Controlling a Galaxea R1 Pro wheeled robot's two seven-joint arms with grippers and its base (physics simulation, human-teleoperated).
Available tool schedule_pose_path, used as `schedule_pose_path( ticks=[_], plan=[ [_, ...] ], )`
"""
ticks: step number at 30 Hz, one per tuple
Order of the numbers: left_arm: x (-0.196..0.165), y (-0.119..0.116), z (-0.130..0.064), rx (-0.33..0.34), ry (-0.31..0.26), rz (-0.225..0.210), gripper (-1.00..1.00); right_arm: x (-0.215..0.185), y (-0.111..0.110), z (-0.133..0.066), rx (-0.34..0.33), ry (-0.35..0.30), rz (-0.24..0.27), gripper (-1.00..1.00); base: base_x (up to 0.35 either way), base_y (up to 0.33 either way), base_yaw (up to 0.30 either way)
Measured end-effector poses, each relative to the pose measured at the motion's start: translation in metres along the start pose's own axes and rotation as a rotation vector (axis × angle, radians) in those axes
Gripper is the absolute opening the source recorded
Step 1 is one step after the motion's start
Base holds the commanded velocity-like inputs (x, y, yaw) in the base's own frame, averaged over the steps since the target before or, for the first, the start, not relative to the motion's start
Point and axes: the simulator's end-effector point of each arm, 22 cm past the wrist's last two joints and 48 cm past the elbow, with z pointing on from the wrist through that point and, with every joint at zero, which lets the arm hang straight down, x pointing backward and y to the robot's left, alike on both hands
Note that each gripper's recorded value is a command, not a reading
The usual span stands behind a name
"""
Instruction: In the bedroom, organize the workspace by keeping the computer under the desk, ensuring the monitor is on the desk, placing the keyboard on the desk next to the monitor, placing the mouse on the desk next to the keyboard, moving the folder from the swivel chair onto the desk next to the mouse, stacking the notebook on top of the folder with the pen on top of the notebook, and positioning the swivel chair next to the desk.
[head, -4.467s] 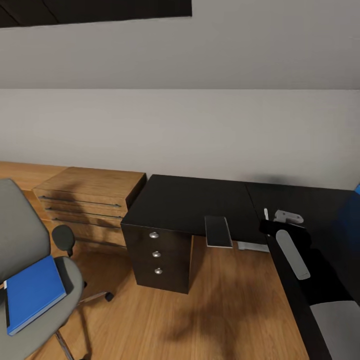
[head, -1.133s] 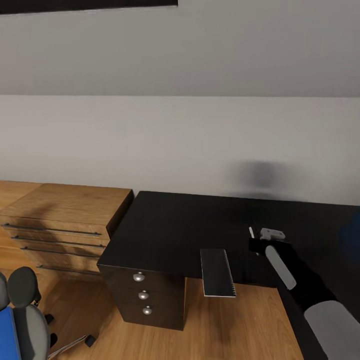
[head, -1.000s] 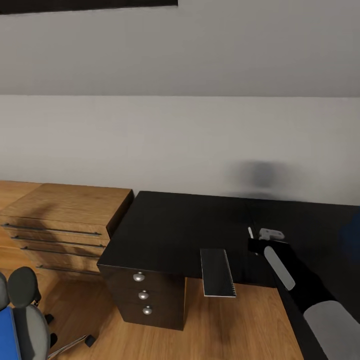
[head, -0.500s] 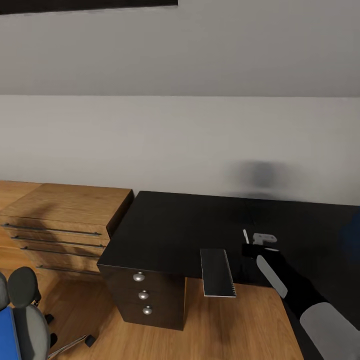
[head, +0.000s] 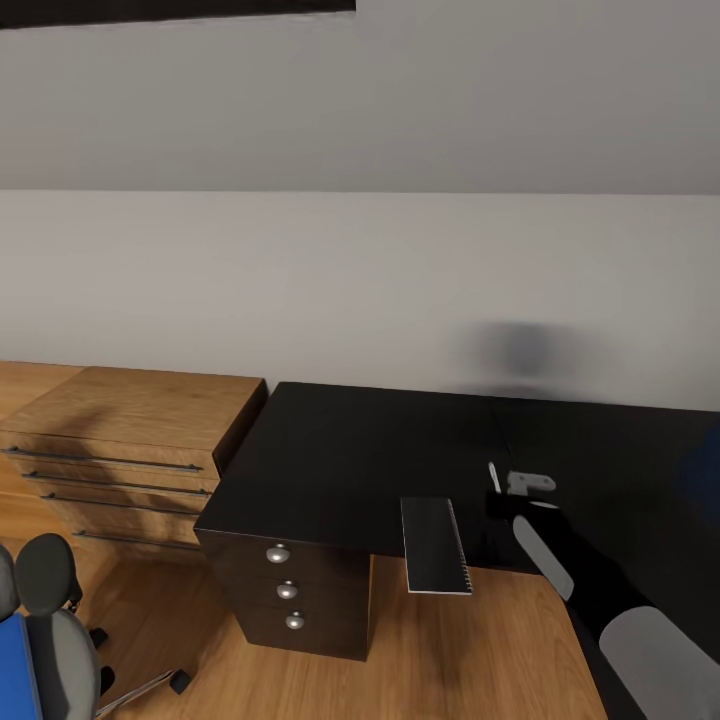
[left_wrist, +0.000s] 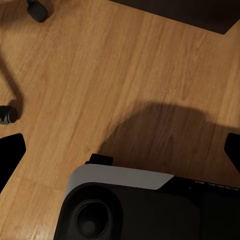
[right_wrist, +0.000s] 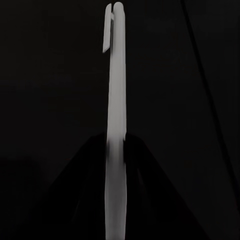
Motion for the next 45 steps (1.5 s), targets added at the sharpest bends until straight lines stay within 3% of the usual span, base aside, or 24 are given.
schedule_pose_path(
  ticks=[8, 44, 45],
  plan=[
    [0.000, 0.000, 0.000, 0.000, 0.000, 0.001, 1.00, 0.016, -0.009, 0.007, 0.024, 0.024, -0.003, -1.00, 0.000, 0.000, 0.000],
    [0.006, 0.004, 0.012, -0.012, -0.002, -0.009, 1.00, 0.030, -0.009, 0.018, 0.029, 0.033, -0.001, -1.00, 0.000, 0.000, 0.000],
    [0.006, 0.004, 0.012, -0.012, -0.002, -0.009, 1.00, 0.030, -0.009, 0.018, 0.029, 0.033, -0.001, 1.00, 0.000, 0.000, 0.000]
  ],
)
